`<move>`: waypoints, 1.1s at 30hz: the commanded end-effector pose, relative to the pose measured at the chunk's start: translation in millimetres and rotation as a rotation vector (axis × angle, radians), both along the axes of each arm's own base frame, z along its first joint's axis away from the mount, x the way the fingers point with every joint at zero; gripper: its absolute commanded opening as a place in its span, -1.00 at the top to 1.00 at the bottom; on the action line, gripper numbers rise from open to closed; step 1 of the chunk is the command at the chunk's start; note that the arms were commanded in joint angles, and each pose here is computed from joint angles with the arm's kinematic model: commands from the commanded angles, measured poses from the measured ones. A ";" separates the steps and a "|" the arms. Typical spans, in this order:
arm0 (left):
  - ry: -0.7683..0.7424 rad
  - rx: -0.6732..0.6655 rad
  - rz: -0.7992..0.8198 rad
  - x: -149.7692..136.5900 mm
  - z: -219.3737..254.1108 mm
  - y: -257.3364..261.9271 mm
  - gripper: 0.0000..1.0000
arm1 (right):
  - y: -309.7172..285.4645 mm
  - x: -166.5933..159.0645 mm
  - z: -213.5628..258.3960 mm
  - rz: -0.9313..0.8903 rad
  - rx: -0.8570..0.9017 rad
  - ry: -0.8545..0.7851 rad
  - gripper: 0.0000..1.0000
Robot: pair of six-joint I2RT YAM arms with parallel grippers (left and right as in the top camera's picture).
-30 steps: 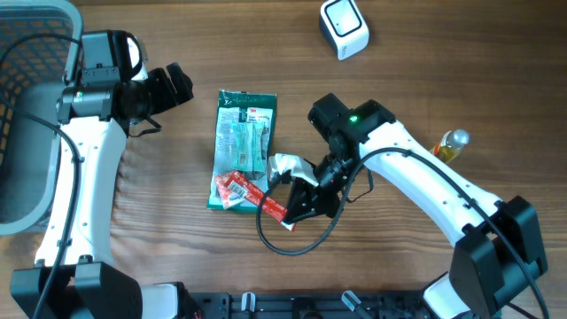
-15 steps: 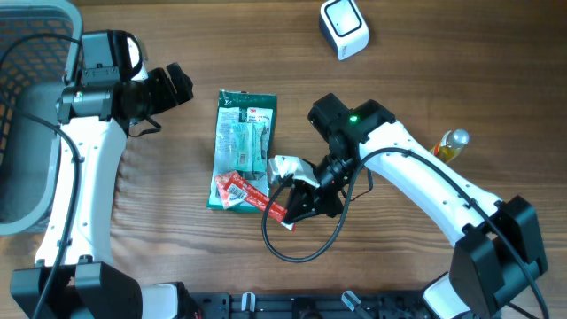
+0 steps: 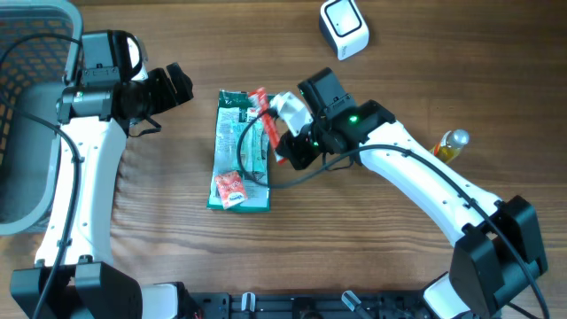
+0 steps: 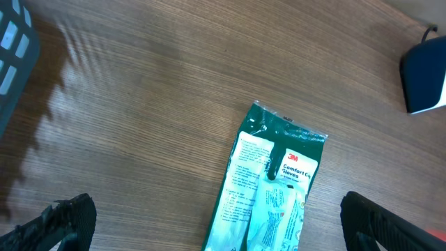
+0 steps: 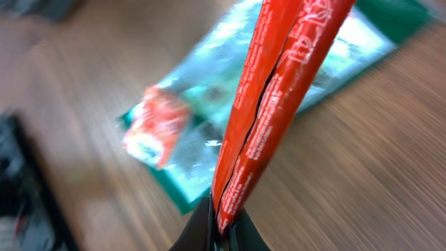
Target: Scan the item barcode
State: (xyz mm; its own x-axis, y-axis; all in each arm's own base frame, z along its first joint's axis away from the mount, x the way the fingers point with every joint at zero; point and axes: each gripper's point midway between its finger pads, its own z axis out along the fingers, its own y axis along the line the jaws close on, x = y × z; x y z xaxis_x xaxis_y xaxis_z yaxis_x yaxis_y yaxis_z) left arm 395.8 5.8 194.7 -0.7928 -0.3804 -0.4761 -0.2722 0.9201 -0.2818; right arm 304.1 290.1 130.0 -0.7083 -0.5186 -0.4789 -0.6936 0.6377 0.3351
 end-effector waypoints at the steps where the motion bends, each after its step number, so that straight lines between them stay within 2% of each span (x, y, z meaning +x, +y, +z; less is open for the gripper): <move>1: -0.019 0.003 -0.020 2.2 6.3 -0.3 -1.00 | -17.9 18.4 -3.3 -0.233 -0.069 0.013 0.91; 33: -0.019 0.003 -0.020 2.1 6.2 -0.3 -1.00 | -20.5 14.7 -9.0 -0.229 -0.089 0.034 0.91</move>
State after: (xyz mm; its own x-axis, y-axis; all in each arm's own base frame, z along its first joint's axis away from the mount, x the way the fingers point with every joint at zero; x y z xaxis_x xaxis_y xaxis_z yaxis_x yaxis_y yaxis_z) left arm 395.7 5.7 194.7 -0.7930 -0.3804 -0.4758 -0.2723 0.9201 -0.2817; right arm 316.8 271.3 121.0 -0.8183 -0.3973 -0.4154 -0.5345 0.7917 0.2958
